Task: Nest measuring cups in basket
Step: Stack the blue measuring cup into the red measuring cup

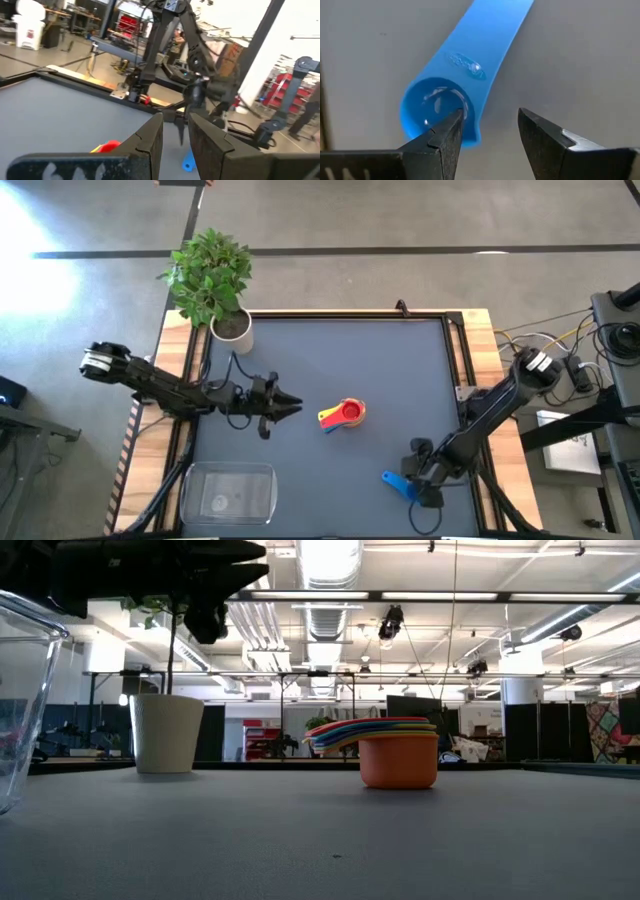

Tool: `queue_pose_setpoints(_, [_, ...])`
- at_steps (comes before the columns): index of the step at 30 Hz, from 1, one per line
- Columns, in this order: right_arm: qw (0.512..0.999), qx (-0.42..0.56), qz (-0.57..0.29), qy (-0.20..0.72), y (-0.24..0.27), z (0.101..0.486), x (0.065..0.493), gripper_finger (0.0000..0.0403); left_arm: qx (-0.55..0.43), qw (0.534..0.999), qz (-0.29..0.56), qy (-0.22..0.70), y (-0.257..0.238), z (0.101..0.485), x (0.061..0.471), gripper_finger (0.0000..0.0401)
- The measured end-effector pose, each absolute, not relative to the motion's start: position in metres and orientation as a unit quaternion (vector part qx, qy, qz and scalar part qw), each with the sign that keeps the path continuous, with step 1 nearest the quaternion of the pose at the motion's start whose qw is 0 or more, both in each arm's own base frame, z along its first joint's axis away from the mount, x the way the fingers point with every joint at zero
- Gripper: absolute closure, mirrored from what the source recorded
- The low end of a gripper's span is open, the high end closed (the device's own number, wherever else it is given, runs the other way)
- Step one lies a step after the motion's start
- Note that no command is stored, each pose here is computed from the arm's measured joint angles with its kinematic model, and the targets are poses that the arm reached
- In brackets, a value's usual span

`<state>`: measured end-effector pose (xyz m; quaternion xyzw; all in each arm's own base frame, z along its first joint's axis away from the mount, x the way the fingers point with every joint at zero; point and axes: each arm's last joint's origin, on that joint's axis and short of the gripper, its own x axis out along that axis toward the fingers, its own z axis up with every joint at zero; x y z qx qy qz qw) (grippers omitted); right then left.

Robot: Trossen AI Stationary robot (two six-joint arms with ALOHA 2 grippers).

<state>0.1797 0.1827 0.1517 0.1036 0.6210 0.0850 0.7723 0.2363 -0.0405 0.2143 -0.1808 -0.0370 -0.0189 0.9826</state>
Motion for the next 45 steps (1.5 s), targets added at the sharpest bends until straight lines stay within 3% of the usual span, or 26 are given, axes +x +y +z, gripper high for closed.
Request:
queue_pose_setpoints(6, [0.767, 0.086, 0.079, 0.631, 0.186, 0.141, 0.184, 0.0249, -0.18, 0.982, -0.026, -0.04, -0.043, 0.216, 0.235, 0.0326])
queue_pose_setpoints(14, [0.795, 0.054, 0.095, 0.597, 0.179, 0.152, 0.187, 0.0384, -0.178, 0.983, -0.026, -0.04, -0.043, 0.216, 0.235, 0.0326])
queue_pose_setpoints(25, [0.843, 0.02, 0.097, 0.528, 0.125, 0.182, 0.217, 0.0393, -0.16, 0.983, -0.052, -0.078, -0.041, 0.237, 0.221, 0.0326])
queue_pose_setpoints(33, [0.872, 0.019, 0.085, 0.481, 0.071, 0.204, 0.236, 0.0394, -0.134, 0.983, -0.026, -0.124, -0.027, 0.258, 0.206, 0.0326])
queue_pose_setpoints(39, [0.893, -0.009, 0.092, 0.44, 0.053, 0.228, 0.257, 0.0394, -0.138, 0.987, -0.024, -0.076, -0.026, 0.251, 0.199, 0.0326])
queue_pose_setpoints(45, [0.906, -0.052, 0.093, 0.411, 0.031, 0.248, 0.288, 0.0394, -0.156, 0.984, -0.025, -0.084, -0.027, 0.232, 0.193, 0.0326])
